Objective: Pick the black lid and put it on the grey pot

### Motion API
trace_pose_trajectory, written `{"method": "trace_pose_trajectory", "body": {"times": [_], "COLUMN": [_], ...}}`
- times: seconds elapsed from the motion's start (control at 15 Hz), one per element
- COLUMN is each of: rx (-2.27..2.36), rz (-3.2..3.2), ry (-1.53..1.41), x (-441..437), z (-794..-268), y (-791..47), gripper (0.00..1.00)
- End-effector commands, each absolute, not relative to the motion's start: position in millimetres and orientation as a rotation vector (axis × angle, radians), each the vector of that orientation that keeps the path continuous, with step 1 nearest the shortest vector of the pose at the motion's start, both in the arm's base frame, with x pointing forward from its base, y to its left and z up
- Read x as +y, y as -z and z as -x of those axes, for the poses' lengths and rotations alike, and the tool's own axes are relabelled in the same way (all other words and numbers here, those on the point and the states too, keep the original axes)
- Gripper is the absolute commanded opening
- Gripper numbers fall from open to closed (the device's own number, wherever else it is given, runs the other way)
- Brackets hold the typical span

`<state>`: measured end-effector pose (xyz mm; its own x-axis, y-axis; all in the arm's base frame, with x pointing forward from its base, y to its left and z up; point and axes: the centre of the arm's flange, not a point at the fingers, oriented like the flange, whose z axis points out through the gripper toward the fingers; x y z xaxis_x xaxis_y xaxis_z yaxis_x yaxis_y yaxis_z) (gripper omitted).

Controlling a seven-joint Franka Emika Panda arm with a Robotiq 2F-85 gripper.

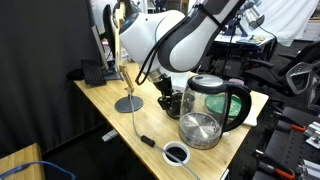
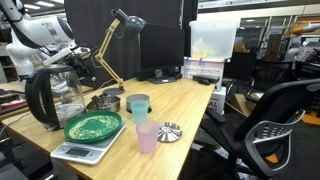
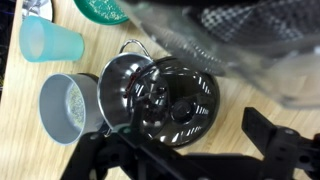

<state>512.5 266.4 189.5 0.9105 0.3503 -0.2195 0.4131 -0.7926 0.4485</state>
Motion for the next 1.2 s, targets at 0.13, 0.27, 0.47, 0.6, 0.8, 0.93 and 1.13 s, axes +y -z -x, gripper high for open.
{"method": "trace_pose_trajectory", "body": {"times": [0.13, 0.27, 0.47, 0.6, 0.8, 0.93, 1.13], "rx": [0.573, 0.594, 0.581, 0.583, 0.583, 0.573, 0.554], "rz": [-2.482, -2.48, -2.511, -2.511, -2.508, -2.519, -2.511], "ry": [0.212, 0.235, 0.226, 0.227, 0.229, 0.244, 0.246], "x": [269.7, 273.3, 272.6, 274.2, 274.2, 275.0, 277.2], "z": [-522.8, -523.2, -515.5, -517.8, -518.9, -518.4, -517.8], "y": [-174.8, -165.0, -158.9, -156.7, -158.0, -154.4, -141.2], "gripper": [1.0, 1.0, 1.0, 1.0, 1.0, 1.0, 1.0]}}
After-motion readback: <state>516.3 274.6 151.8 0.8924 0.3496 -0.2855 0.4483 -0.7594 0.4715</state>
